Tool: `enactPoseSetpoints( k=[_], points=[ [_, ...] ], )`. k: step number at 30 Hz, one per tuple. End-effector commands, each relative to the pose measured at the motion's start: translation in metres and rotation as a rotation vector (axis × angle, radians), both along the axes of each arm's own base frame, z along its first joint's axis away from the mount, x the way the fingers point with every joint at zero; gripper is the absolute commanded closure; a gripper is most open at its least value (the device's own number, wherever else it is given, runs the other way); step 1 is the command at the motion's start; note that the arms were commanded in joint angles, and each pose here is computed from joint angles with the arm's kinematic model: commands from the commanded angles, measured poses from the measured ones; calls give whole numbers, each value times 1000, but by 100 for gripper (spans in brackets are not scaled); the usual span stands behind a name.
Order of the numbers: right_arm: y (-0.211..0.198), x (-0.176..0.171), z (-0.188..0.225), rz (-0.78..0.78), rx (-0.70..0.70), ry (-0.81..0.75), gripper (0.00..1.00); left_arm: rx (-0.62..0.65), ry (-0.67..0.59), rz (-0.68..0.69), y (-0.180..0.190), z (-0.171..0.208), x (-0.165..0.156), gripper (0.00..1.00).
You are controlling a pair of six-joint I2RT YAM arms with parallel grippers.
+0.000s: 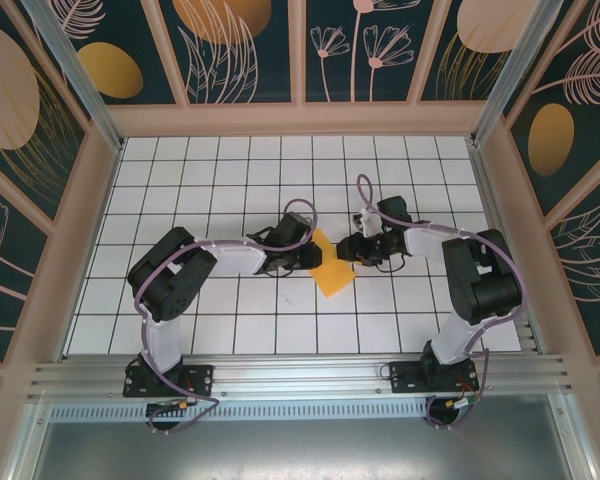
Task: Fold a paper plane with a square sheet of paper (pick it up from the middle)
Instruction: Third fold the triangle at the center of the table.
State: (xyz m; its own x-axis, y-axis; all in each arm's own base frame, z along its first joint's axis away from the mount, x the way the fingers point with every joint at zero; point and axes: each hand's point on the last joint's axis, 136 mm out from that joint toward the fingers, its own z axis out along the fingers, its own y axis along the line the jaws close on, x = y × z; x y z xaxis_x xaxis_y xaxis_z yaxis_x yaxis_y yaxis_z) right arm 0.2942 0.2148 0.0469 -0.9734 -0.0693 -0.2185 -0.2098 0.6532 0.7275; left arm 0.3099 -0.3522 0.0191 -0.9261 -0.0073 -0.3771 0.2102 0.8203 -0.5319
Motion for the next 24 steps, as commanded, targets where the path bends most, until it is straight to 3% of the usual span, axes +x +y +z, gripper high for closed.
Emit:
enactPoseSetpoints(
  k=[1, 7, 16, 19, 24],
  points=[
    [6, -7, -1, 56, 44, 33, 60, 44, 37, -57, 2, -15, -9, 77],
    [4, -11, -5, 31, 42, 59, 79, 28, -6, -80, -2, 0, -5, 77],
    [7, -16, -2, -83, 66, 94, 95, 21, -141, -47, 11, 48, -1, 67],
    [10, -17, 1, -150, 91, 114, 97, 42, -229, -45, 12, 71, -11, 64],
    [18, -22, 4, -256, 89, 139, 98, 123, -325, -97, 1, 73, -53, 59]
  ],
)
